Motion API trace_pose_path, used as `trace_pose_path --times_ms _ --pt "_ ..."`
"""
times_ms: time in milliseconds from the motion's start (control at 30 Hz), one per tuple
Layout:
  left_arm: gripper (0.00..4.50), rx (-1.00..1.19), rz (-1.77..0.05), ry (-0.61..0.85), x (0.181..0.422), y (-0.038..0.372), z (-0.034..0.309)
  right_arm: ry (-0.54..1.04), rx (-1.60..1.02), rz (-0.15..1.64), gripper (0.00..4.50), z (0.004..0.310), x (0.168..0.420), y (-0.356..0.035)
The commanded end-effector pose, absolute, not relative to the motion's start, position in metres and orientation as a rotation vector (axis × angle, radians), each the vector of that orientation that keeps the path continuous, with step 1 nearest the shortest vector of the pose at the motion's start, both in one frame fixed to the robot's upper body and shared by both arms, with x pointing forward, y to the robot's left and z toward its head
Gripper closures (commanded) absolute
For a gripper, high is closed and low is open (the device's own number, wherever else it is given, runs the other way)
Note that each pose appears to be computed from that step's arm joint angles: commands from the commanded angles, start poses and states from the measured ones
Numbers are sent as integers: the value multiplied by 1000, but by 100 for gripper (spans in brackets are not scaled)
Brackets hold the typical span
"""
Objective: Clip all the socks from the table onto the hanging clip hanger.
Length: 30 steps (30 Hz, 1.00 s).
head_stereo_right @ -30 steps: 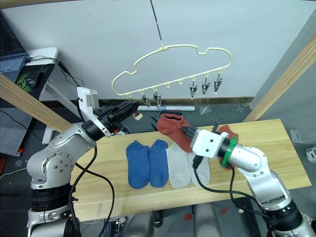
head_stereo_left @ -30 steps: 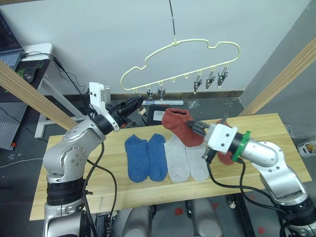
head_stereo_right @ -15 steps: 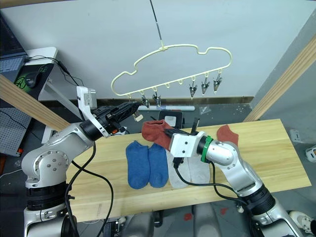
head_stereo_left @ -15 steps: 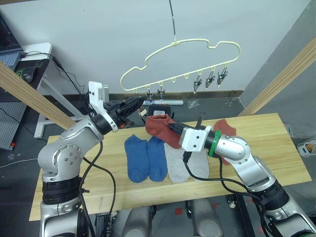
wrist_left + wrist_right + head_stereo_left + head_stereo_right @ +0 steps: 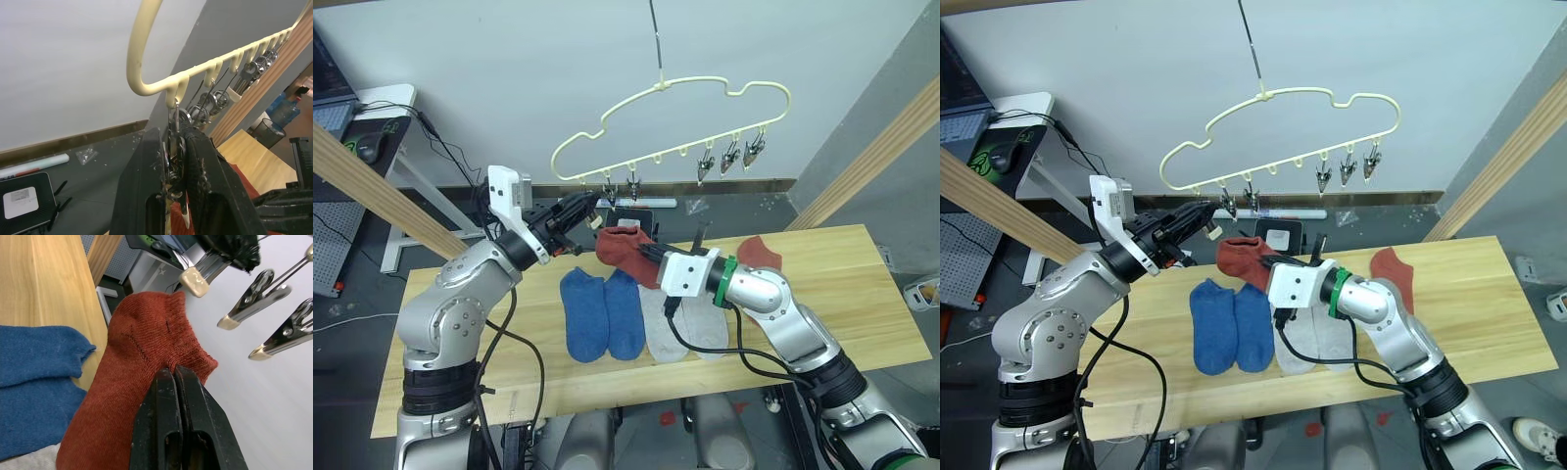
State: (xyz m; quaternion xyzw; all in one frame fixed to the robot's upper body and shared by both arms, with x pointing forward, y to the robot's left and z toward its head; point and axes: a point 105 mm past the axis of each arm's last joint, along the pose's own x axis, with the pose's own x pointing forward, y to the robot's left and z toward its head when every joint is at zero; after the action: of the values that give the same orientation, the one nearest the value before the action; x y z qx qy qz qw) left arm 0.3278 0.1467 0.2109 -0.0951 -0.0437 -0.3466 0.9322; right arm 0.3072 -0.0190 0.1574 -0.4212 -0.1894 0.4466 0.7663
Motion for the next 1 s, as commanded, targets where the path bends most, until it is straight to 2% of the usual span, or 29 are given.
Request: trace_pose_path --times_ms 33,667,1000 --pt "426 -169 -722 -134 322 143 219 -479 -917 979 450 169 302 -10" --pt "426 -148 -715 -125 321 143 211 -553 -886 945 450 188 302 -1" --pt "426 -142 -708 -113 320 146 207 -584 -885 862 450 198 311 -5"
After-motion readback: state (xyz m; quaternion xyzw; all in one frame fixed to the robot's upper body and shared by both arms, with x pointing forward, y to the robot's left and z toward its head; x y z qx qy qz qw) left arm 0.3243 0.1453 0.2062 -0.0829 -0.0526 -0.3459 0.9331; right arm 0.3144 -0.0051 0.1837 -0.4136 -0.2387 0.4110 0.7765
